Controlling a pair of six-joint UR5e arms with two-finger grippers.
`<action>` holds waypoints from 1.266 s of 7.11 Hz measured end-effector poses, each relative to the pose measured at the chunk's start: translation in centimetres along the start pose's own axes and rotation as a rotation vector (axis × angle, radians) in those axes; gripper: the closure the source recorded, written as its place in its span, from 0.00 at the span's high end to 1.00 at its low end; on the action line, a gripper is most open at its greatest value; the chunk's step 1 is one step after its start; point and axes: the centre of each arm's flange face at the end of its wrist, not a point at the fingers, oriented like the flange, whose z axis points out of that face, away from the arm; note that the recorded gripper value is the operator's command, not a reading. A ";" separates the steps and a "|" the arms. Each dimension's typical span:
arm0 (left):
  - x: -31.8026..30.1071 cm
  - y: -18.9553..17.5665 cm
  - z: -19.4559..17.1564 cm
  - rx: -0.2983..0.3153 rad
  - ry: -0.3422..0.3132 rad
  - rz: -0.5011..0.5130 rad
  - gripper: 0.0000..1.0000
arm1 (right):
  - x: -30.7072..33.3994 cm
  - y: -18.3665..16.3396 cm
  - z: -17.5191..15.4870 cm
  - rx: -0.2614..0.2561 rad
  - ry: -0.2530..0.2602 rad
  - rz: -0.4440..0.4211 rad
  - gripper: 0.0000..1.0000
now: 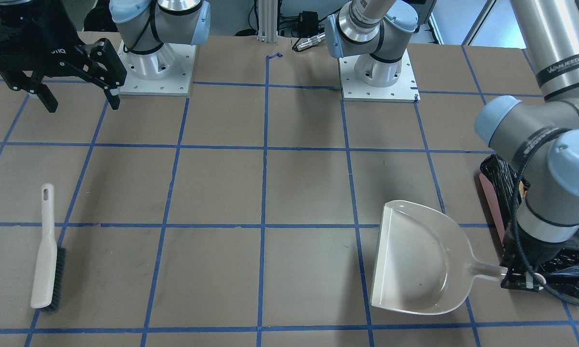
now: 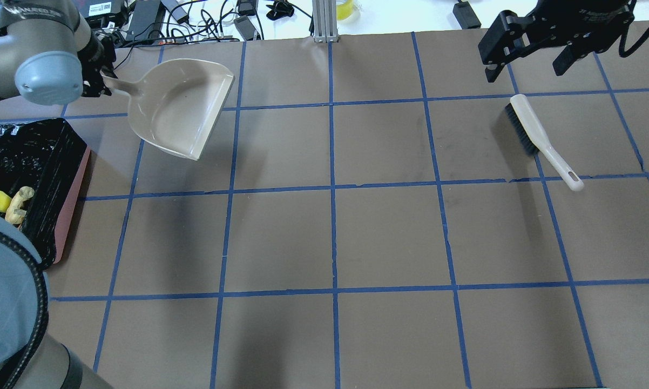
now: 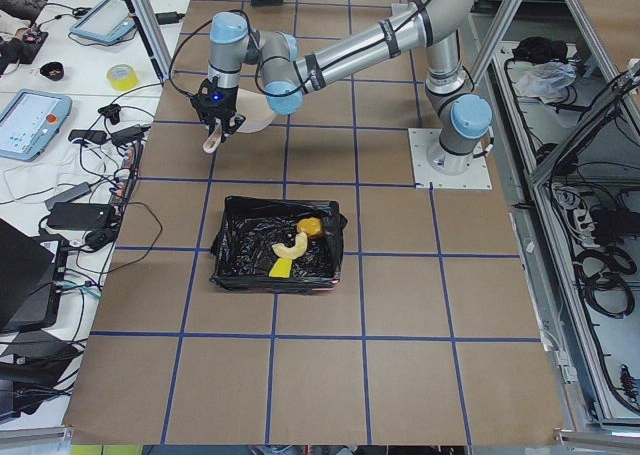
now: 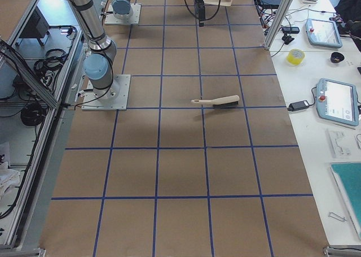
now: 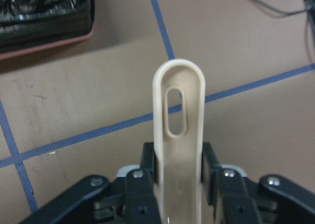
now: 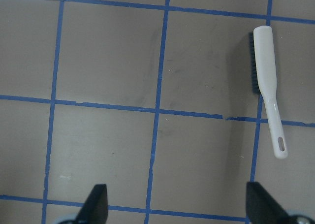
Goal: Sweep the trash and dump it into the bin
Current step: 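Lower the emptied dustpan back onto the table with the left gripper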
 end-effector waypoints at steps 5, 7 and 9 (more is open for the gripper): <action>2.4 5.6 7.5 0.039 -0.083 -0.122 0.00 | -0.1 0.0 -0.1 0.007 -0.011 0.014 1.00; 2.5 6.3 8.0 0.044 -0.090 -0.152 0.00 | -0.2 -0.1 0.0 0.008 -0.013 0.017 1.00; 2.3 6.7 8.3 0.043 -0.098 -0.192 0.03 | -0.2 0.0 0.2 0.003 -0.018 0.019 1.00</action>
